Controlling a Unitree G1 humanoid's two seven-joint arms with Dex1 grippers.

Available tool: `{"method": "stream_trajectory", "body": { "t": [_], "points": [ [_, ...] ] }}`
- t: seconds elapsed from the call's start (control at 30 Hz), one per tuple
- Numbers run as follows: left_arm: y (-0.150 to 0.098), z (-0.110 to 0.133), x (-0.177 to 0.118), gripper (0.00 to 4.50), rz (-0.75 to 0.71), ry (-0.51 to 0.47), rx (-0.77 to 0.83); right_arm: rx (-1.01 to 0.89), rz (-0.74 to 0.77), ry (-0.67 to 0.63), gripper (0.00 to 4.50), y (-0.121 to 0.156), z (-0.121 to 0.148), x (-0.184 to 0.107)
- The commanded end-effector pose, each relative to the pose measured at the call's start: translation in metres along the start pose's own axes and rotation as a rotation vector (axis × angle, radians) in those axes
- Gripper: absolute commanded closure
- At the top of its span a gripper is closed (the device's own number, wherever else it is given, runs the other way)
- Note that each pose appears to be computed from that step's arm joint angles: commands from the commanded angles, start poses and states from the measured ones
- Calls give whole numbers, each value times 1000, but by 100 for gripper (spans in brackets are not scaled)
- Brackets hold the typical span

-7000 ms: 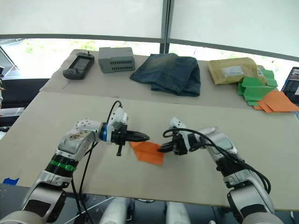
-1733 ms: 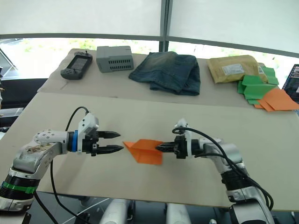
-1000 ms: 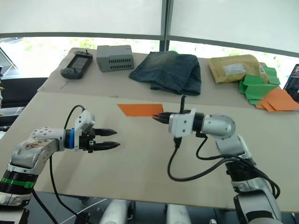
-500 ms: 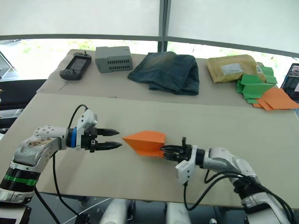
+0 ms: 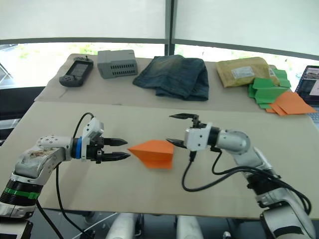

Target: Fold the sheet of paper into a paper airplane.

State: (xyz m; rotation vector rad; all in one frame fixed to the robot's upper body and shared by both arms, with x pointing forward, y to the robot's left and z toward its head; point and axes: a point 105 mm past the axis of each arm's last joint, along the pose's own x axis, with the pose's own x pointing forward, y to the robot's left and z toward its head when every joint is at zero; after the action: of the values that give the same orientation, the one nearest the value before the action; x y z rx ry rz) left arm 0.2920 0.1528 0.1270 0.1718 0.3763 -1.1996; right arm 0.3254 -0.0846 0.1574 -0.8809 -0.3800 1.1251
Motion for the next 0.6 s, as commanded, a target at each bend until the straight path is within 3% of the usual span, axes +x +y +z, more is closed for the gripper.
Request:
{"method": "stream_trajectory", "body": {
  "t": [0.03, 0.27, 0.6],
  "points": [
    [1, 8, -9, 131, 30, -8, 33, 97, 22, 17, 201, -3, 1, 8],
    [5, 7, -12, 131, 64, -14, 35, 230, 163, 29, 440, 35, -1, 27],
    [9, 3, -12, 131, 62, 8, 39, 360, 266, -11, 446, 74, 15, 24]
  ]
}}
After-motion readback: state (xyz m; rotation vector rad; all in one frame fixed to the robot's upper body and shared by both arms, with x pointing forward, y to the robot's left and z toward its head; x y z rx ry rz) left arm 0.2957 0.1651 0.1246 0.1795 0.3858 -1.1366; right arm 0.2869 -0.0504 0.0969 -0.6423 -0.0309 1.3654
